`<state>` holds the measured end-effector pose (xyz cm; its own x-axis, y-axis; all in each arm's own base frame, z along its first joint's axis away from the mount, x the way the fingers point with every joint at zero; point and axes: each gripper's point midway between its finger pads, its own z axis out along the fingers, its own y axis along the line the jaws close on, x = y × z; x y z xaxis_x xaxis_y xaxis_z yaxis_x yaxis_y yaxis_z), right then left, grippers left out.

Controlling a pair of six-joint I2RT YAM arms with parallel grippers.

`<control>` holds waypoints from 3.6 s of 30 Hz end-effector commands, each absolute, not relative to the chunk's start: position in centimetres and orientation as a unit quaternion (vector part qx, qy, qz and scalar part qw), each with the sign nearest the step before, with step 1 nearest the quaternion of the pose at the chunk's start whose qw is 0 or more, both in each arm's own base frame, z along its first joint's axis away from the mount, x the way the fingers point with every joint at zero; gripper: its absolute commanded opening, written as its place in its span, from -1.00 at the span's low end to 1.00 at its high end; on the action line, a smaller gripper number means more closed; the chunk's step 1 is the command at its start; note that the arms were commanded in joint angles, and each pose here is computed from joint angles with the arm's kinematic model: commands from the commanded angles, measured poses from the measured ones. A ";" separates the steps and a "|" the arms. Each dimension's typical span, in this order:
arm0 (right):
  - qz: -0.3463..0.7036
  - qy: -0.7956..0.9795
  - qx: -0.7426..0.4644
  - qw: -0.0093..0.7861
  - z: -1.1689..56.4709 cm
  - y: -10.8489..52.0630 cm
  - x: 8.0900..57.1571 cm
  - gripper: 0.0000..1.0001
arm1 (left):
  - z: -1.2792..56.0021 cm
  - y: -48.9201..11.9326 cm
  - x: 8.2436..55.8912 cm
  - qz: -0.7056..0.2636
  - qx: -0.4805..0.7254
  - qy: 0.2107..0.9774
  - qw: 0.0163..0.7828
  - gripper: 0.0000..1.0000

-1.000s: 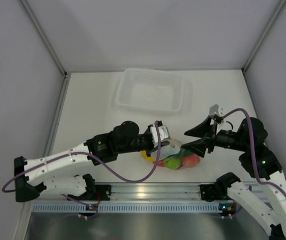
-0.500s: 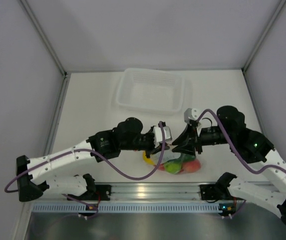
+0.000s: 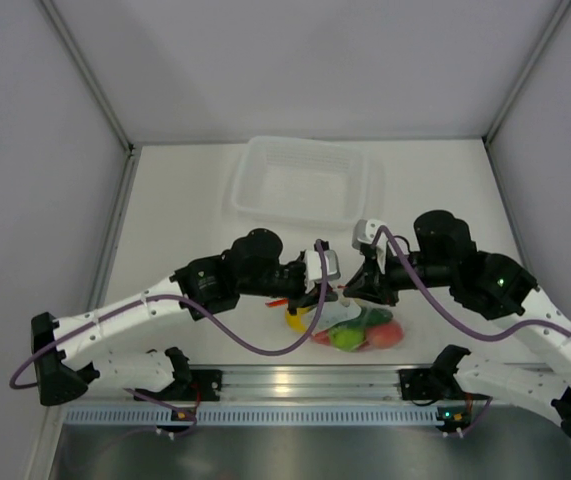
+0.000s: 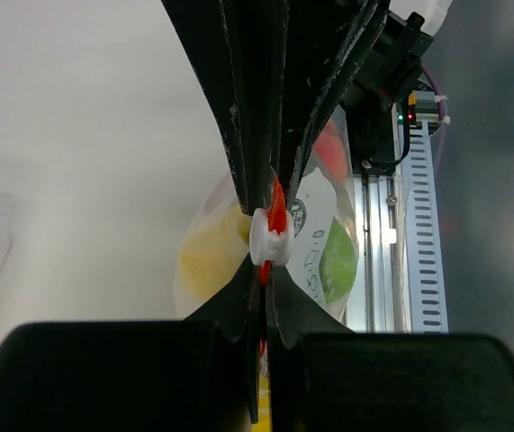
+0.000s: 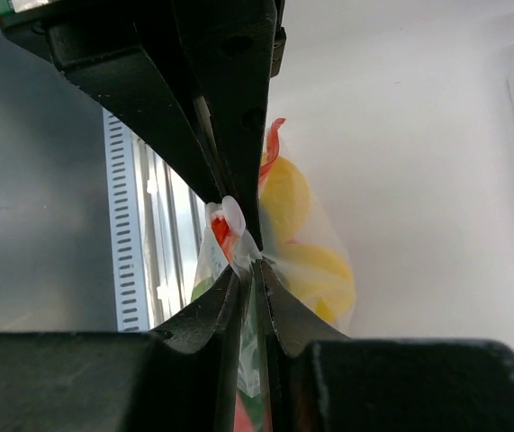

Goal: Open the zip-top bag and remove the fake food

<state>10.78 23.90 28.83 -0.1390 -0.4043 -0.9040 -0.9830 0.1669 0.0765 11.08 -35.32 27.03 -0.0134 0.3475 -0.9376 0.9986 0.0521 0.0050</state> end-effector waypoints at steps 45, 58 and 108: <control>0.326 0.642 -0.537 0.439 31.1 23.8 11.4 -1.00 | 35.3 -35.6 13.4 -0.435 0.498 0.514 0.546 0.86; 0.332 0.625 -0.531 0.465 31.8 23.4 11.1 -1.00 | 35.3 -37.3 12.0 -0.476 0.522 0.485 0.515 0.37; 0.335 0.574 -0.490 0.565 34.9 21.8 11.0 -1.00 | 33.1 -36.3 11.7 -0.485 0.541 0.490 0.482 -1.00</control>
<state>11.26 21.54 30.58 0.0061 -0.3238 -0.9461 -0.9513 0.2898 -0.1054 11.84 -37.26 31.64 0.0015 0.1091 -0.9940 0.9991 -0.0412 -0.0030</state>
